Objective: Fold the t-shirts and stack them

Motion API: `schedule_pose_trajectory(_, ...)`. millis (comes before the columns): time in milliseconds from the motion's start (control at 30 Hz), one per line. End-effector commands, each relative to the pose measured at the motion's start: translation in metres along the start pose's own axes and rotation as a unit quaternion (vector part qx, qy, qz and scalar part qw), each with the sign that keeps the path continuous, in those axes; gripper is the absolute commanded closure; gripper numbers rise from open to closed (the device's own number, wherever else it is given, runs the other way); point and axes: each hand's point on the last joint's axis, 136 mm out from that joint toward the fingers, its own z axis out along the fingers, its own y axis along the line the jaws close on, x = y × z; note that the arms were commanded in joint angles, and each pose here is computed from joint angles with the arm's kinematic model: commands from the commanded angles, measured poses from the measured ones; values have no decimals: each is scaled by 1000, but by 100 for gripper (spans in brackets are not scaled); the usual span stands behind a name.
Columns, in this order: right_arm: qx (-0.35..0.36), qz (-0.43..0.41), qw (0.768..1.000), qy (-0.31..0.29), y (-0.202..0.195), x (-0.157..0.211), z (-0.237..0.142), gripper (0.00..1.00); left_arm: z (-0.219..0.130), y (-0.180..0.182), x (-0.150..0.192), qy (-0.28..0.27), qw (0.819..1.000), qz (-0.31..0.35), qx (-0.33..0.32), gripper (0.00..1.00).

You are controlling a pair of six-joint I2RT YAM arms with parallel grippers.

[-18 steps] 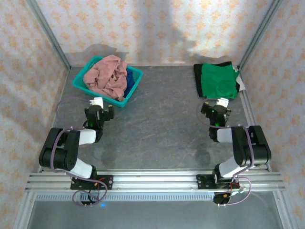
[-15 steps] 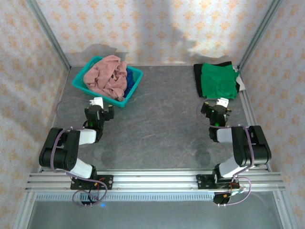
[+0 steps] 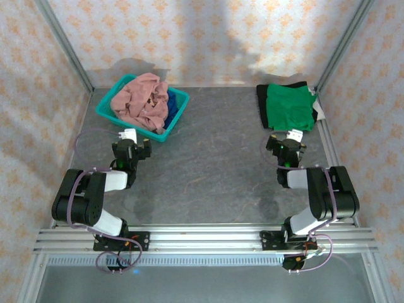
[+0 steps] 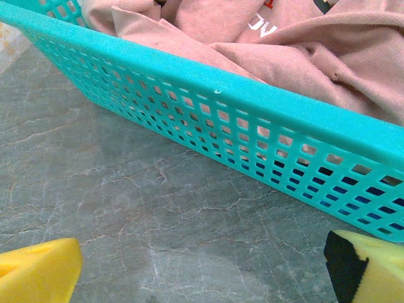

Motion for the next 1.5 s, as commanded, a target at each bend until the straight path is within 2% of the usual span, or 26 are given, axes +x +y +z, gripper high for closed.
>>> schedule_pose_trajectory(0,-4,-3,1000,-4,2,-4,1,1,1,-1,-15,-21,1000,1,3,0)
schedule_pose_trajectory(200,-4,-3,1000,-5,2,-5,0,1,1,-1,-15,-22,1000,1,1,0)
schedule_pose_trajectory(267,4,-1,1000,-4,0,-8,0,1,-4,7,-24,-19,999,-2,-33,0)
schedule_pose_trajectory(367,27,-1,1000,9,-4,-26,-4,1,-21,24,-47,16,995,-23,-91,0)
schedule_pose_trajectory(467,0,4,999,35,8,-49,-15,1,-55,37,-74,9,988,-110,-106,0)
schedule_pose_trajectory(533,-27,49,998,29,18,-66,-26,1,-87,58,-83,10,962,-226,-154,0)
schedule_pose_trajectory(567,-32,89,995,26,19,-74,-32,1,-104,72,-83,13,937,-291,-192,0)
schedule_pose_trajectory(600,-22,147,988,28,16,-79,-37,1,-107,67,-86,37,935,-307,-173,0)
schedule_pose_trajectory(633,6,200,979,35,6,-79,-40,1,-99,42,-95,67,947,-300,-98,0)
schedule_pose_trajectory(667,46,248,967,42,-8,-75,-45,1,-91,15,-106,97,948,-302,-32,0)
schedule_pose_trajectory(700,33,261,963,51,-4,-75,-45,1,-85,-4,-110,128,941,-314,-10,0)
schedule_pose_trajectory(733,-20,235,970,65,15,-78,-43,1,-79,-25,-116,145,942,-301,13,0)
schedule_pose_trajectory(800,-94,196,970,113,48,-78,-42,1,-73,-60,-129,164,960,-229,-4,0)
schedule_pose_trajectory(867,-100,183,965,157,59,-71,-40,1,-66,-82,-139,174,970,-167,-33,0)
schedule_pose_trajectory(1000,-95,160,965,186,67,-55,-40,1,-33,-144,-133,225,969,-102,-10,0)
schedule_pose_trajectory(1067,-102,160,963,191,69,-51,-40,1,-16,-170,-137,224,971,-86,-7,0)
schedule_pose_trajectory(1133,-103,161,961,200,70,-46,-39,1,7,-192,-141,237,967,-92,-2,0)
schedule_pose_trajectory(1200,-89,164,958,217,68,-38,-37,1,26,-210,-160,227,968,-106,0,0)
schedule_pose_trajectory(1300,-96,160,953,240,72,-28,-34,1,51,-216,-181,198,968,-150,-23,0)
schedule_pose_trajectory(1400,-124,145,945,267,84,-20,-34,1,84,-215,-173,197,955,-220,-30,21)
schedule_pose_trajectory(1467,-146,135,939,280,91,-16,-35,1,103,-210,-167,199,944,-262,-32,26)
